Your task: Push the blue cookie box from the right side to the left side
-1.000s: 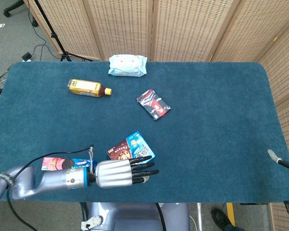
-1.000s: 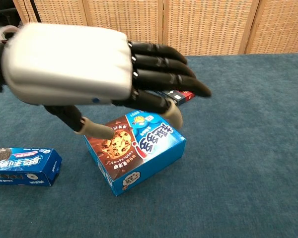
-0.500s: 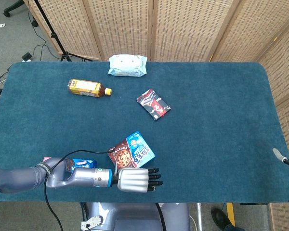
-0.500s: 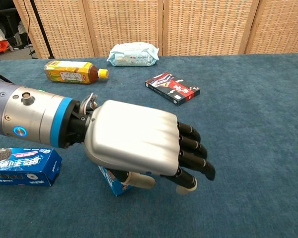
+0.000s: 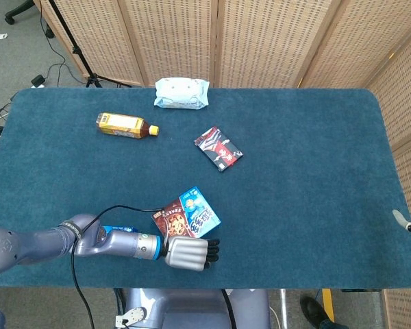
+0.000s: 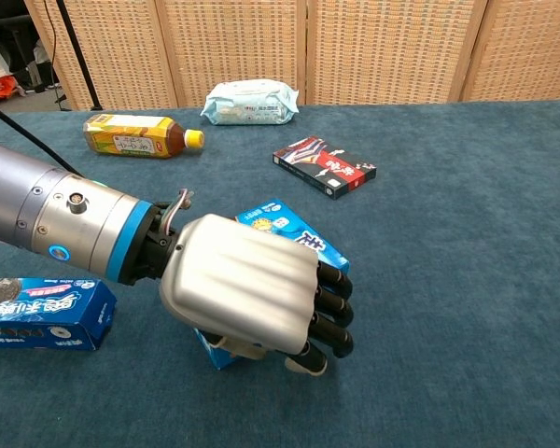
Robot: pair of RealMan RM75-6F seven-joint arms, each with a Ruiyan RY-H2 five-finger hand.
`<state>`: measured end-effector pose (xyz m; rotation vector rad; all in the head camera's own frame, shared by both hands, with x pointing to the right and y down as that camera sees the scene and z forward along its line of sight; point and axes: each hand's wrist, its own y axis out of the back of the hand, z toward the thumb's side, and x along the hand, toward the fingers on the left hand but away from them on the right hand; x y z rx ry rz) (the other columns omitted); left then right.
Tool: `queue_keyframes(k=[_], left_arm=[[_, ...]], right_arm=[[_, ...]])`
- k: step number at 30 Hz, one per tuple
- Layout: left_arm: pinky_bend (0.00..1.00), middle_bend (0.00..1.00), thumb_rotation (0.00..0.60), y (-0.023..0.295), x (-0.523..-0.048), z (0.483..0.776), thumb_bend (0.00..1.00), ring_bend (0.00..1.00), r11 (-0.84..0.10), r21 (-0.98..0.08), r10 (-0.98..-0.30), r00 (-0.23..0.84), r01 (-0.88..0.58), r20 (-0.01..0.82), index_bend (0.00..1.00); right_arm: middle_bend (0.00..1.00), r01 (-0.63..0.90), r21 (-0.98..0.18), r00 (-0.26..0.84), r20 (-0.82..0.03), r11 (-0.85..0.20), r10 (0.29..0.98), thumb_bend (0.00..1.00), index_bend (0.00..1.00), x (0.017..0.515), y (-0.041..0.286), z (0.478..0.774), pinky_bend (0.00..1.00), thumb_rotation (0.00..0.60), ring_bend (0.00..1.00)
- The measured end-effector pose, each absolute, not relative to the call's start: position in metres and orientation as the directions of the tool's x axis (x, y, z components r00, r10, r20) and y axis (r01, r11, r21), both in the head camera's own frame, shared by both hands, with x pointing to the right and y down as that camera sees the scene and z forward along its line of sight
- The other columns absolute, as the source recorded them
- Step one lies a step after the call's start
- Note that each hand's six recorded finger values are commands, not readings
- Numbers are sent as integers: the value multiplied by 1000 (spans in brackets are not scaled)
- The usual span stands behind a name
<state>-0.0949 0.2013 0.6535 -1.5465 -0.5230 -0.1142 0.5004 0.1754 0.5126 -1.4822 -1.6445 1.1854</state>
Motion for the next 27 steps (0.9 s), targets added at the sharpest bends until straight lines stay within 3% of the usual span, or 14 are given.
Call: queue_keyframes(k=[11,19,27], left_arm=[[228,303,600,172,-104,667,381,235,88,-885,167,869,458,466,483],[228,299,600,140,-101,673,369,236,-3,-872,4,872,490,490,483],[228,298,600,128,-110,679,367,236,-32,-855,-63,853,518,519,483]], right_arm=[[0,423,-905,-171,-125,-42,977,0,0,498,176,514,0,600,0],[0,425,-904,-171,-134,-50,976,0,0,498,175,516,0,600,0],[0,430,-901,-166,-135,-52,977,0,0,497,175,516,0,600,0]])
